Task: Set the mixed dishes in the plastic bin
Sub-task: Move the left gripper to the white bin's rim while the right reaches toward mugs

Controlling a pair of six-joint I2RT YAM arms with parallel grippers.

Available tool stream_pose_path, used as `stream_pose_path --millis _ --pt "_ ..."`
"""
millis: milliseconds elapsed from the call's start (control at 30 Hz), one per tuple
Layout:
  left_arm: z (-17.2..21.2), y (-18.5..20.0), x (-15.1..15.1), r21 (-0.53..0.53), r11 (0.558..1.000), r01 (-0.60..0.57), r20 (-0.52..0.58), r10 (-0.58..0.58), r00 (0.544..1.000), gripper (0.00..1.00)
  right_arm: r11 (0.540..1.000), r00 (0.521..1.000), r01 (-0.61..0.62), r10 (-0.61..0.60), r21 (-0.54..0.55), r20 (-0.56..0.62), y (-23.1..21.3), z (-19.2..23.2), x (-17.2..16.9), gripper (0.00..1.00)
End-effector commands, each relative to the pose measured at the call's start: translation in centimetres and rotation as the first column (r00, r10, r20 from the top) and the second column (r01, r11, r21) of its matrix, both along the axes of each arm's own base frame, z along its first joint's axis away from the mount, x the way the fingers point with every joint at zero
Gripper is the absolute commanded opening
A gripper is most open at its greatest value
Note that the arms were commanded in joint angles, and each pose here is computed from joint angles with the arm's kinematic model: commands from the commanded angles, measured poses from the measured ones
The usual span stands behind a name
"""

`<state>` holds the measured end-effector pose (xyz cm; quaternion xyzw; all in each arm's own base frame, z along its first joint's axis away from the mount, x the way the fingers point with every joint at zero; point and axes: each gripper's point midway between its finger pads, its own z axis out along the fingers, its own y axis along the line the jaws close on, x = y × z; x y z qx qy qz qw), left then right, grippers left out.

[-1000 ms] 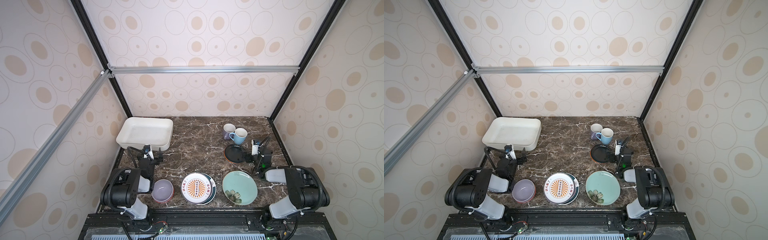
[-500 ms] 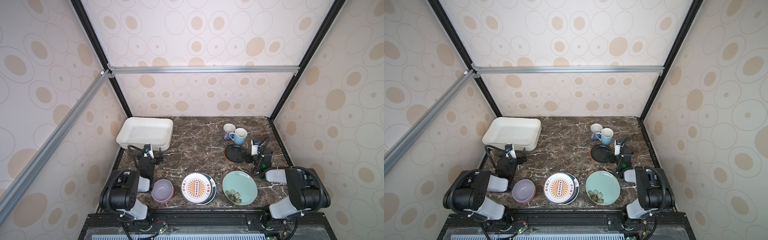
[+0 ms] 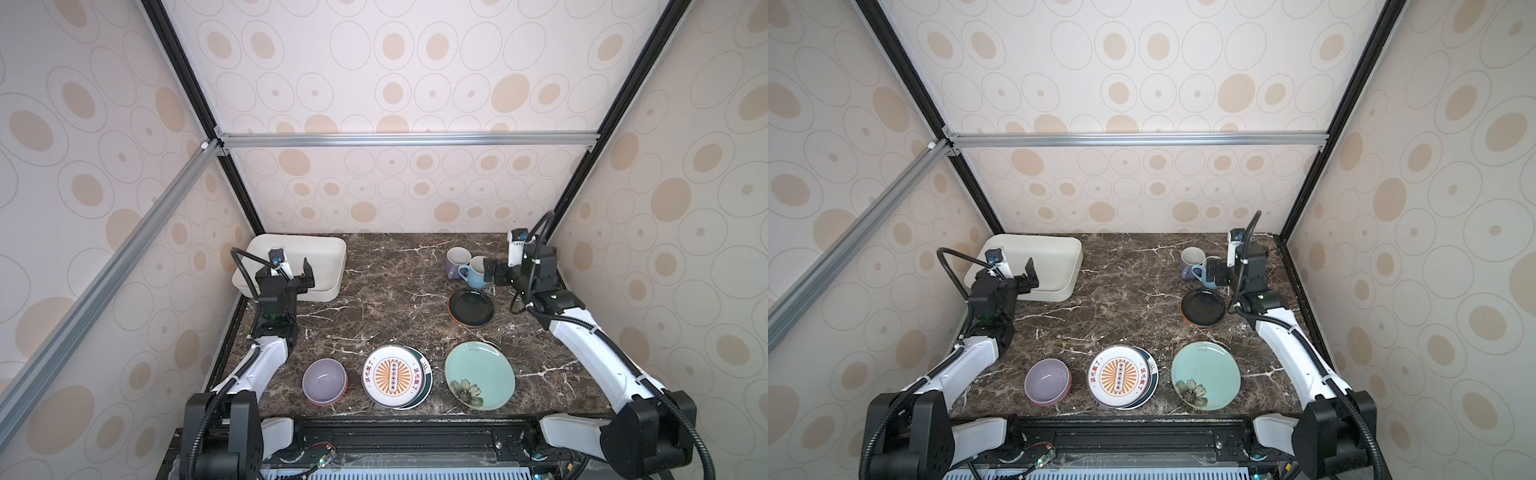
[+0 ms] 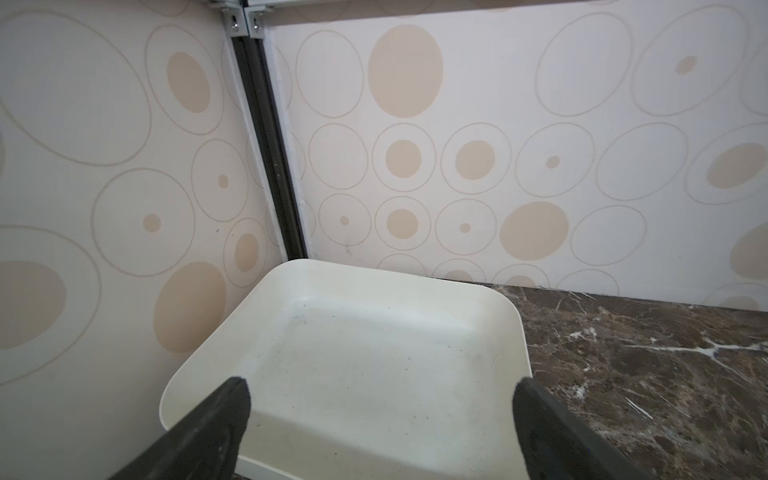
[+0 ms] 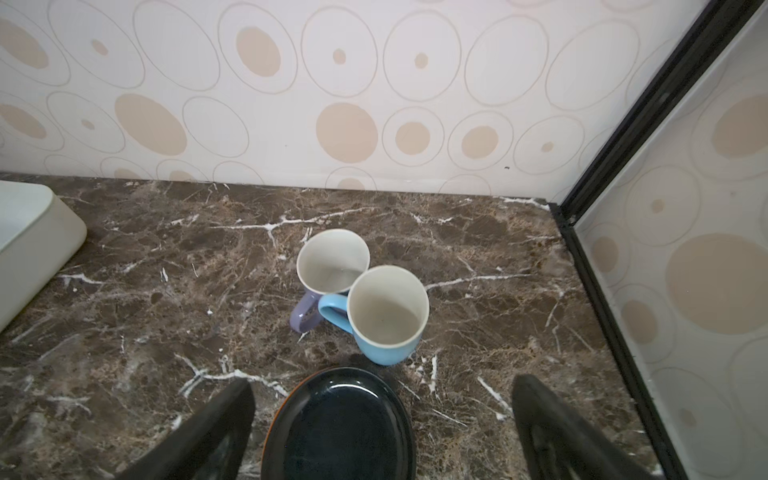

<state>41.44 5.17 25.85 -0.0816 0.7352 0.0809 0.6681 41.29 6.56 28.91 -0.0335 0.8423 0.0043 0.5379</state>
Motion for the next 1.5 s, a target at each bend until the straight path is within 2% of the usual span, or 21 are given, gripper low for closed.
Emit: stream_pose_path --millis 0,133,233,333,500,600,667,833,1000,1167,1233,1333,1467 --pt "-0.1 0.8 1.8 -0.054 0.998 -0.022 -0.090 0.017 0.996 0.99 0.992 0.967 -0.008 -0.023 -0.122 -0.254 1.2 -2.8 -1.6 1.00" --pt "0.3 -1.6 4.9 -0.103 0.990 0.093 -0.179 -0.111 0.978 0.99 0.996 0.948 -0.058 0.032 -0.073 -0.318 4.8 -0.6 -0.8 1.00" --pt "-0.8 -3.8 6.1 -0.093 0.988 0.122 -0.270 -0.143 0.952 0.99 0.995 0.936 -0.102 0.090 -0.016 -0.341 7.2 0.2 -1.0 0.98" --pt "-2.7 -7.5 6.4 -0.076 0.978 0.194 -0.363 -0.208 0.908 0.99 0.993 0.916 -0.108 0.115 0.041 -0.383 8.5 0.3 -1.5 0.91" --pt "-7.3 -12.6 6.2 -0.176 0.943 0.281 -0.477 -0.332 0.814 0.96 0.994 0.893 -0.103 0.113 0.047 -0.435 8.8 0.1 -2.1 0.87" --pt "-9.9 -14.3 5.9 -0.178 0.944 0.279 -0.557 -0.330 0.762 0.92 0.994 0.895 -0.103 0.110 0.038 -0.432 8.7 0.5 -2.3 0.87" --pt "-11.5 -14.1 5.8 -0.162 0.956 0.244 -0.601 -0.292 0.744 0.92 0.994 0.897 -0.102 0.108 0.038 -0.429 8.6 0.9 -2.4 0.87" --pt "-13.4 -13.6 6.1 -0.149 0.966 0.209 -0.657 -0.255 0.710 0.89 0.994 0.892 -0.093 0.107 0.053 -0.439 8.7 0.9 -2.8 0.87" --pt "-15.9 -13.8 6.3 -0.155 0.968 0.197 -0.719 -0.247 0.649 0.88 0.993 0.882 -0.098 0.114 0.058 -0.457 9.0 0.6 -3.3 0.86" --pt "-17.4 -14.0 6.2 -0.165 0.966 0.198 -0.743 -0.253 0.619 0.87 0.995 0.886 -0.090 0.103 0.049 -0.453 8.8 0.8 -3.7 0.87" --pt "-18.0 -14.1 6.2 -0.171 0.966 0.195 -0.755 -0.255 0.604 0.80 0.995 0.885 -0.091 0.104 0.052 -0.454 8.9 0.9 -3.9 0.87" --pt "-18.6 -14.0 6.2 -0.169 0.969 0.180 -0.770 -0.243 0.590 0.52 0.994 0.884 -0.092 0.111 0.063 -0.454 8.9 1.0 -4.1 0.87" --pt "-17.8 -14.5 6.4 -0.196 0.966 0.169 -0.753 -0.259 0.605 0.35 0.993 0.885 -0.092 0.115 0.072 -0.451 9.0 1.2 -4.4 0.87"
